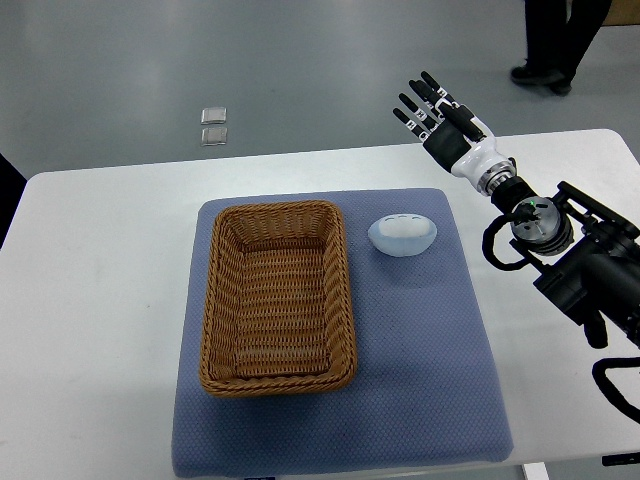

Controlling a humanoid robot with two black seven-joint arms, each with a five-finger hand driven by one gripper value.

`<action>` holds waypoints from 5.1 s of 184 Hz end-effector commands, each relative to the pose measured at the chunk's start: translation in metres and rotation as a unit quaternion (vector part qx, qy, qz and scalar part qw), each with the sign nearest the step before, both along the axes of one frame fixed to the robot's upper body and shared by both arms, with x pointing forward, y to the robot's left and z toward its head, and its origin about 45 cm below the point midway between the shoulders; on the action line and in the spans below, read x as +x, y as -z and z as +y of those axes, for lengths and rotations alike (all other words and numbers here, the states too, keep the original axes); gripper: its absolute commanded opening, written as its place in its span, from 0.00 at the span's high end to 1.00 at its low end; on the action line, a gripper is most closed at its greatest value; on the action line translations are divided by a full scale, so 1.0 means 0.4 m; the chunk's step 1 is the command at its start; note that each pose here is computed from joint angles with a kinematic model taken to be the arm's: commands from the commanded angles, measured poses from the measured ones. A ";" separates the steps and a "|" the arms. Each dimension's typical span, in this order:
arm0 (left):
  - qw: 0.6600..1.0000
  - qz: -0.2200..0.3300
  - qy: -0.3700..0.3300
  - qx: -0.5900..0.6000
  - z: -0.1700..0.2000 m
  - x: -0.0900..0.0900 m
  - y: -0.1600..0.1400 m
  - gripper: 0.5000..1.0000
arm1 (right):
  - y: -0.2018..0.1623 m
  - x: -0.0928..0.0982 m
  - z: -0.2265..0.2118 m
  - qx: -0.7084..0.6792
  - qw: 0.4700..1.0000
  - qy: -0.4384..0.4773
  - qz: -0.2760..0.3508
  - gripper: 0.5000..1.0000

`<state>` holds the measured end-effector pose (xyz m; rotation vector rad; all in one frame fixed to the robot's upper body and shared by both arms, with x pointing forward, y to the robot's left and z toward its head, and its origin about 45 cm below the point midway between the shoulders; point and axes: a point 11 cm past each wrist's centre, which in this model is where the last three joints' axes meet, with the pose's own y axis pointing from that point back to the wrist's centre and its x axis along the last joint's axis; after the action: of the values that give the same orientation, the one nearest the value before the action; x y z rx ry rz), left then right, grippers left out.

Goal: Place blue toy in brown basket
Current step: 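Move the right hand over the white-blue egg toy, fingers open, then lower the right hand onto the egg toy and close fingers around it, then lift the egg toy and carry it over the wicker basket, then open the right hand to release the toy into the basket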

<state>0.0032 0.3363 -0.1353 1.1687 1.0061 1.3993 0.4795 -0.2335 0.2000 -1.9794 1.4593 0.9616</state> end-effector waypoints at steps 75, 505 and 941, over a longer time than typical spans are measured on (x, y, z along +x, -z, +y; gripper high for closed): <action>1.000 0.000 0.000 -0.002 -0.004 0.000 0.000 0.00 | -0.027 0.010 0.018 -0.060 0.997 -0.034 -0.018 0.19; 1.000 -0.001 0.001 -0.009 -0.014 0.007 0.001 0.00 | 0.049 -0.113 0.054 -0.766 0.494 -0.385 -0.140 0.95; 1.000 -0.001 0.001 -0.009 -0.015 0.007 0.001 0.00 | -0.058 -0.182 0.461 -0.639 0.573 -0.433 -0.275 0.20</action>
<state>0.0061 0.3305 -0.1358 1.1537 1.0141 1.3871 0.3987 -0.0419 0.2104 -3.6453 0.5976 -0.9090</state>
